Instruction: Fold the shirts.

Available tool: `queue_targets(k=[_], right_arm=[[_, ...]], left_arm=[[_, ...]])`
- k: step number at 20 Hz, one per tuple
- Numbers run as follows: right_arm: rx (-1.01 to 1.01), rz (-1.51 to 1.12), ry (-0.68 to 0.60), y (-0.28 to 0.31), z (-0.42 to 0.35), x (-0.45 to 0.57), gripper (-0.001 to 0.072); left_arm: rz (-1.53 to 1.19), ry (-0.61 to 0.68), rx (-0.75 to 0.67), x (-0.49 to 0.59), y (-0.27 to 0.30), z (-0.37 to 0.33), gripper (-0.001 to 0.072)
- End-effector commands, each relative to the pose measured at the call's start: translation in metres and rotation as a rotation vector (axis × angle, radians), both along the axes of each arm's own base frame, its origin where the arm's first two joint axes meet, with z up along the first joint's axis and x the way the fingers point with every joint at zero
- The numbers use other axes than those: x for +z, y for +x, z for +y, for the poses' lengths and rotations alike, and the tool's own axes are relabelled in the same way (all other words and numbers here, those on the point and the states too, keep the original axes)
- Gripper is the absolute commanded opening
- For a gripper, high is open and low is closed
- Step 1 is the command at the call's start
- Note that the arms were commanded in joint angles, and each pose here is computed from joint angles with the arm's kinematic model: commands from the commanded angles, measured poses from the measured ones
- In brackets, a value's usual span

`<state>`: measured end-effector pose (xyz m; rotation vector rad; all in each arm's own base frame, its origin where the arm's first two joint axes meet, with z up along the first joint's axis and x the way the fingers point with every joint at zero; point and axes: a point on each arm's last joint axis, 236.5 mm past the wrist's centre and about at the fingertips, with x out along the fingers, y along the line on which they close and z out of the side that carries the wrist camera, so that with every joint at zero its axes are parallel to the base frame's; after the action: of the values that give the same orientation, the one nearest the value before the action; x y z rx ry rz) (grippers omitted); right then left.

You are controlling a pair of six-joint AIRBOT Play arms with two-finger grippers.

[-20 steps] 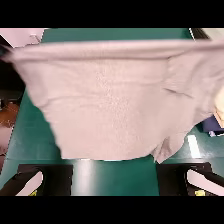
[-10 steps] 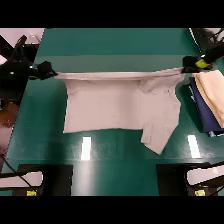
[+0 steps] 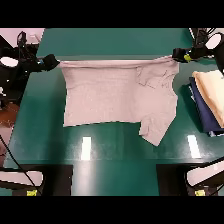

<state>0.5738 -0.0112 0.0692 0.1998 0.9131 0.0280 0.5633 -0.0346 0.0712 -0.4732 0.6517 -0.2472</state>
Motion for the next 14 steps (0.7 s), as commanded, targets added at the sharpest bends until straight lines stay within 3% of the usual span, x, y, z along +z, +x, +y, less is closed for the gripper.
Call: queue_targets(k=[1, 5, 13, 14], right_arm=[[0.009, 0.064, -0.069, -0.012, -0.009, -0.014, 0.0008], [0.048, 0.271, -0.078, -0.055, -0.004, -0.07, 0.0007], [0.072, 0.441, -0.062, -0.101, 0.005, -0.112, 0.0011], [0.069, 0.452, -0.059, -0.104, 0.003, -0.111, 0.0018]], left_arm=[[0.039, 0.125, -0.099, -0.019, -0.012, -0.007, 0.002], [0.201, 0.253, -0.274, -0.061, -0.051, -0.018, 0.0021], [0.377, 0.208, -0.36, -0.102, -0.085, -0.033, 0.0022], [0.397, 0.192, -0.356, -0.101, -0.088, -0.034, 0.0185]])
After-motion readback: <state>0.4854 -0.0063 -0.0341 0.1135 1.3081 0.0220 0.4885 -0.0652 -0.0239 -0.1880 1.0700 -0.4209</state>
